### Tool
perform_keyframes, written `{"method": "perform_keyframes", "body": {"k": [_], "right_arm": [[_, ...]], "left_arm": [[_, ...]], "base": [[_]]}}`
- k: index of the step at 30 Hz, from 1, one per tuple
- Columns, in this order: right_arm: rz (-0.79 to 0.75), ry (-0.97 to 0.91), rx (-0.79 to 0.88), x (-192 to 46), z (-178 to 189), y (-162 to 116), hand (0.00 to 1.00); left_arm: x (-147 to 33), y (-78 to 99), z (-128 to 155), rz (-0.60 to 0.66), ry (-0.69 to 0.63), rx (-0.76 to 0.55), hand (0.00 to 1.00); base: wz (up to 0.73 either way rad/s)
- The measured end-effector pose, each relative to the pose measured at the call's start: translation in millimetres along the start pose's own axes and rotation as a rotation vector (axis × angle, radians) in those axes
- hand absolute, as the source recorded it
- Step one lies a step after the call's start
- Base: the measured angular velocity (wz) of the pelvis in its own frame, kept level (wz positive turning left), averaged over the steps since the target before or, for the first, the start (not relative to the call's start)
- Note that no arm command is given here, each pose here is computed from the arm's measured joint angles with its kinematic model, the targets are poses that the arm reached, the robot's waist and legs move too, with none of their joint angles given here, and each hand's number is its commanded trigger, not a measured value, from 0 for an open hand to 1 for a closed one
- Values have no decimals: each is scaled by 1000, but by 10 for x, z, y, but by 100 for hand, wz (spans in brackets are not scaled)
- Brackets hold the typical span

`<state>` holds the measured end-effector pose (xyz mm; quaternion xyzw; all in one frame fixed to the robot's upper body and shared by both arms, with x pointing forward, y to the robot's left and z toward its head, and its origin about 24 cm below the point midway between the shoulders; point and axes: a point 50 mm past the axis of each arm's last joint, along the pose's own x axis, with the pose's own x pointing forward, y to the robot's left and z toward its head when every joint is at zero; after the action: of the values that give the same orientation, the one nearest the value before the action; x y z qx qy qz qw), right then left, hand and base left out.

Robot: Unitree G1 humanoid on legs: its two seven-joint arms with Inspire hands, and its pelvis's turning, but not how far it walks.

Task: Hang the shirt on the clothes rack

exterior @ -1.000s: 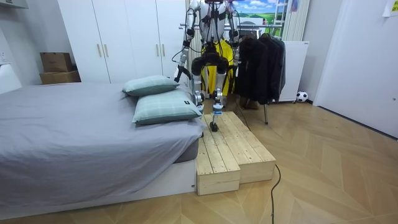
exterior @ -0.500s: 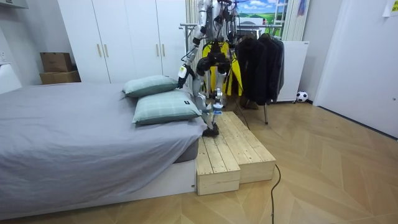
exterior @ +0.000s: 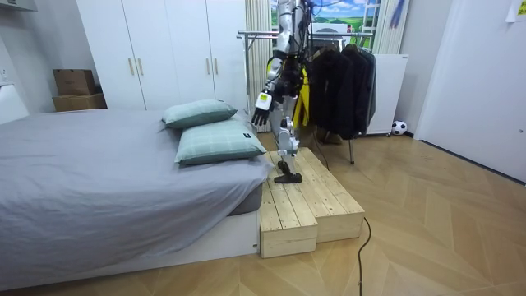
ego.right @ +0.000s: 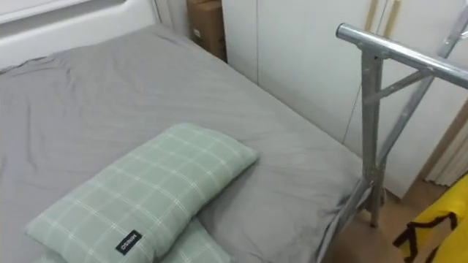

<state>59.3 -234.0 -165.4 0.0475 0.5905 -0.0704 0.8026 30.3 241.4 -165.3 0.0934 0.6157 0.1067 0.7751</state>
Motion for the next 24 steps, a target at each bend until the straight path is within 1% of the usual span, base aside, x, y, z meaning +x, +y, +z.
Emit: {"method": "perform_keyframes", "body": {"k": [2,9,10,12,14,16,19,24], "right_arm": [[-6,8,34,-7,-42,-11,0],[-41,25,67,-26,-119,-56,0],[-51,36,71,-26,-131,-57,0],[-56,45,73,-26,-146,-49,0],[-60,47,72,-25,-154,-45,0],[-66,53,60,-24,-166,-32,0],[-74,60,54,-17,-184,3,0],[-70,63,45,-12,-187,27,0]], "left_arm": [[-6,-22,-39,4,11,-4,0],[-14,-7,-99,22,28,-12,0],[-25,7,-178,25,54,-9,0],[-29,36,-224,31,73,-8,0],[-57,60,-356,37,116,-4,0],[-72,59,-421,39,140,-10,0],[-75,57,-432,38,144,-9,0],[-75,26,-432,31,151,6,0]], "base": [[76],[99],[101],[92],[71],[49],[35],[12]]}}
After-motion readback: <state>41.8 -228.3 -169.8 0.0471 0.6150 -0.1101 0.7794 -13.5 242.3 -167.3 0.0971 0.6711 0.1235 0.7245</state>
